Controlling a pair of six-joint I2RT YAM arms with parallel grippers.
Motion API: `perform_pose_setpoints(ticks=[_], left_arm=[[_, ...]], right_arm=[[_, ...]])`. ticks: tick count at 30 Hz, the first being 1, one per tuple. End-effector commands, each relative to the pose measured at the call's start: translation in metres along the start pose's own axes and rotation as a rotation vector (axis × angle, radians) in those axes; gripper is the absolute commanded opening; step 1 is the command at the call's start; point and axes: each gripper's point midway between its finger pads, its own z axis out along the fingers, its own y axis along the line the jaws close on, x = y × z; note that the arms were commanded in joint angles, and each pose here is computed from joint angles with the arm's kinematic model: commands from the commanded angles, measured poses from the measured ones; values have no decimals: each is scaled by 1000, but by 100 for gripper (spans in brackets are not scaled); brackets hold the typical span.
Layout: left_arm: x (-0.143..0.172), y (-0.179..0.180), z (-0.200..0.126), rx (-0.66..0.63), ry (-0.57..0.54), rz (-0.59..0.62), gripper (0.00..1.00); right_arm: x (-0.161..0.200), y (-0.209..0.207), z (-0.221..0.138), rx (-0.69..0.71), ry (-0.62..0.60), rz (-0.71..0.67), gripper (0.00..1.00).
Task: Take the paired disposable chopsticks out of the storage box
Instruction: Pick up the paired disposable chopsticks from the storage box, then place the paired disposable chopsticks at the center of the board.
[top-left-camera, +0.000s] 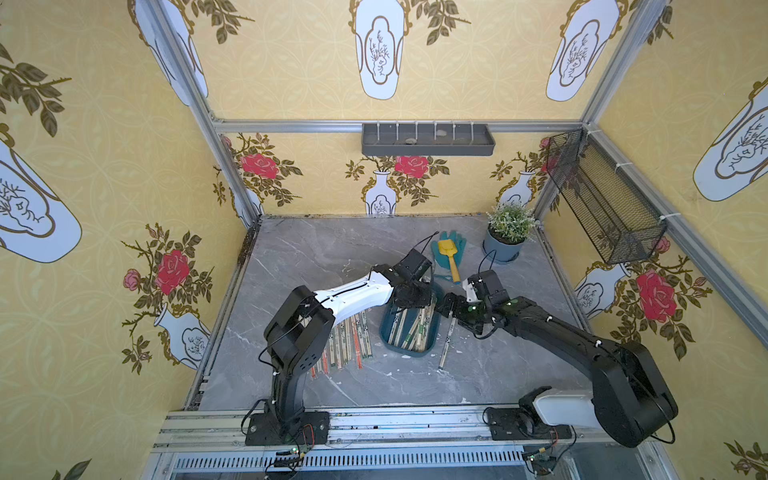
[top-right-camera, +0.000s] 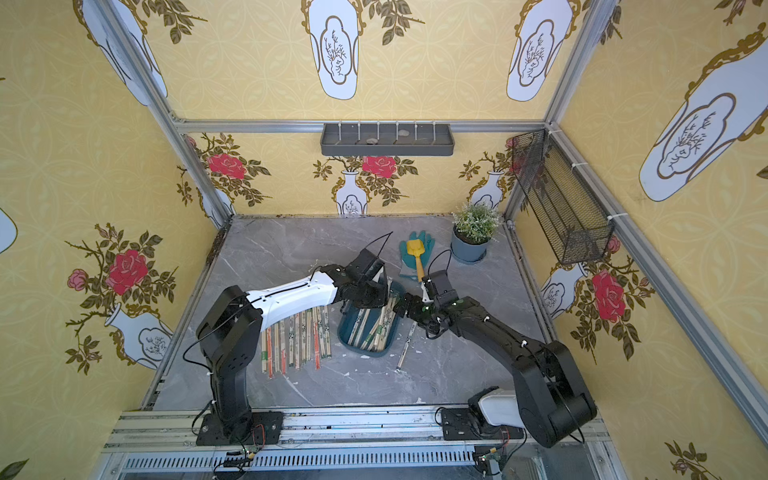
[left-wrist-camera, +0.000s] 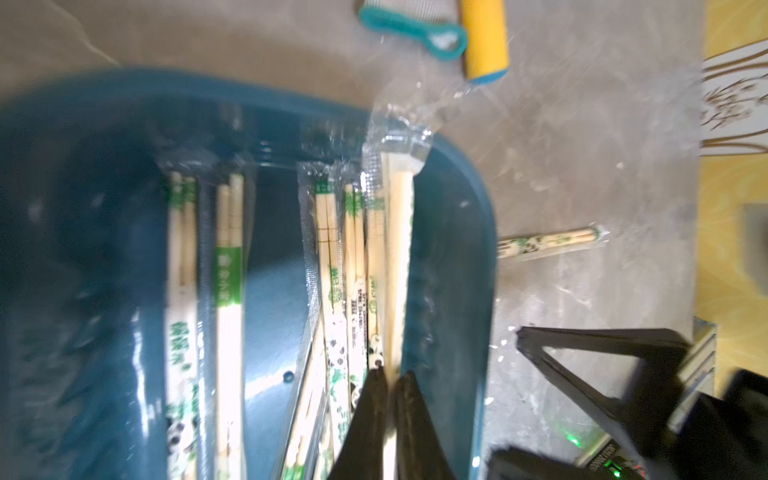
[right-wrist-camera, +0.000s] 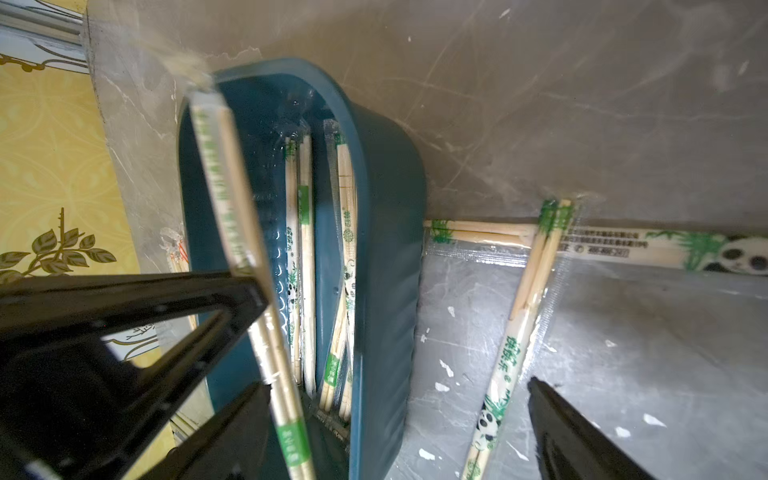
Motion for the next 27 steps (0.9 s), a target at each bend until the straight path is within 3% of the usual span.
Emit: perform_pose_setpoints(ticks=[1,11,17,27], left_arm=[[-5,17,-18,-60,-46,3,0],[-6,92,-75,-167,-196,-184,0],[13,135,-75,-234,-206,-295,0],[34,161,-49,-286,-151,-330,0]], right_arm=[[-3,0,-2,7,-11,-8,98],[-6,5,-1,-4,-15,-8,98],[-6,5,3,1,-3,-11,98],[-7,7,1,-4,-8,-16,98]])
